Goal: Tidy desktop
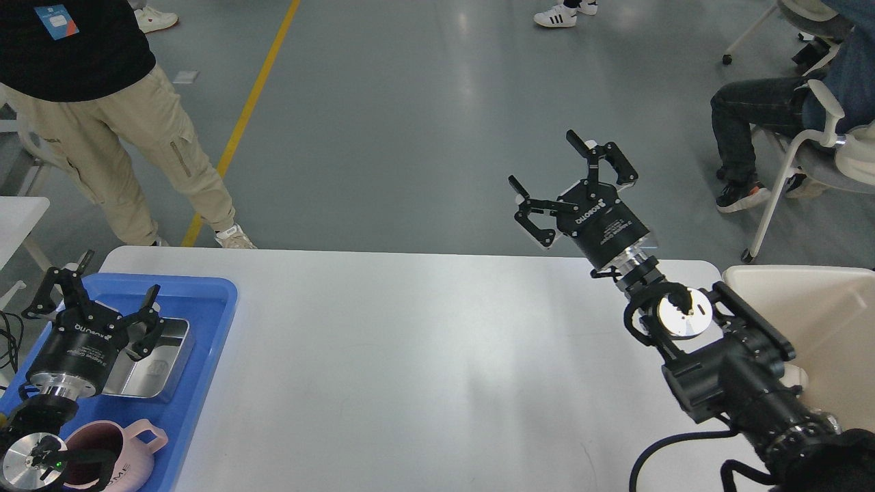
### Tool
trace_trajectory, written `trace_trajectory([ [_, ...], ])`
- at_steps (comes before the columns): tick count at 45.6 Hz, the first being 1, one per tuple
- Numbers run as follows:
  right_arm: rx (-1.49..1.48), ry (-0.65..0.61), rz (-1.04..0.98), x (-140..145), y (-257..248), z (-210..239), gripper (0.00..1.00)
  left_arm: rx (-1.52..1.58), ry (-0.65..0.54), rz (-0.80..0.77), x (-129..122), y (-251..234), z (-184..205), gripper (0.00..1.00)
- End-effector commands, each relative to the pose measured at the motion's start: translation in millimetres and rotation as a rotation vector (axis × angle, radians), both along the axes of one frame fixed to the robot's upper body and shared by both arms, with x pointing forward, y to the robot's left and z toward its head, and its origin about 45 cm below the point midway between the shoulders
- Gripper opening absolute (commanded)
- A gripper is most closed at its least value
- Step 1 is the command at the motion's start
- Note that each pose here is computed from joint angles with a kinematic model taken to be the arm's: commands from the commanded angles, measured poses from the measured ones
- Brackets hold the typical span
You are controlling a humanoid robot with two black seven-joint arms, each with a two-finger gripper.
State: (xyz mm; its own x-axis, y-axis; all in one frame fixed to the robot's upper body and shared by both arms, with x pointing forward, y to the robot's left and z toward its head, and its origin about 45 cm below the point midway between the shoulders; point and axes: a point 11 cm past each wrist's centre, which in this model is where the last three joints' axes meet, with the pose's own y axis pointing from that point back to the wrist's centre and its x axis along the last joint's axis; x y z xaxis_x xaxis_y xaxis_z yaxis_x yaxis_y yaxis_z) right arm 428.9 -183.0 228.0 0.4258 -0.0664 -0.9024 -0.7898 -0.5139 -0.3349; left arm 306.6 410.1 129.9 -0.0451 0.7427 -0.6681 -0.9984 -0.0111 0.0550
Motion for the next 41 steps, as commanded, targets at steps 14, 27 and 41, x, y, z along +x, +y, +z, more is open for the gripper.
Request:
trace_trajectory([
  [14, 0.035, 0.212, -0.015, -8, 25, -44, 1.0, -0.012, -0.022, -0.003, 6, -2, 6, 0.97],
  [27, 0.0, 0.276, -0.038, -13, 15, -69, 1.0, -0.071, -0.134, -0.091, 21, -23, 23, 0.97],
  [41, -0.009, 0.317, -0.07, -20, 0, -87, 1.0, -0.131, -0.152, -0.09, 35, -43, 20, 0.97],
])
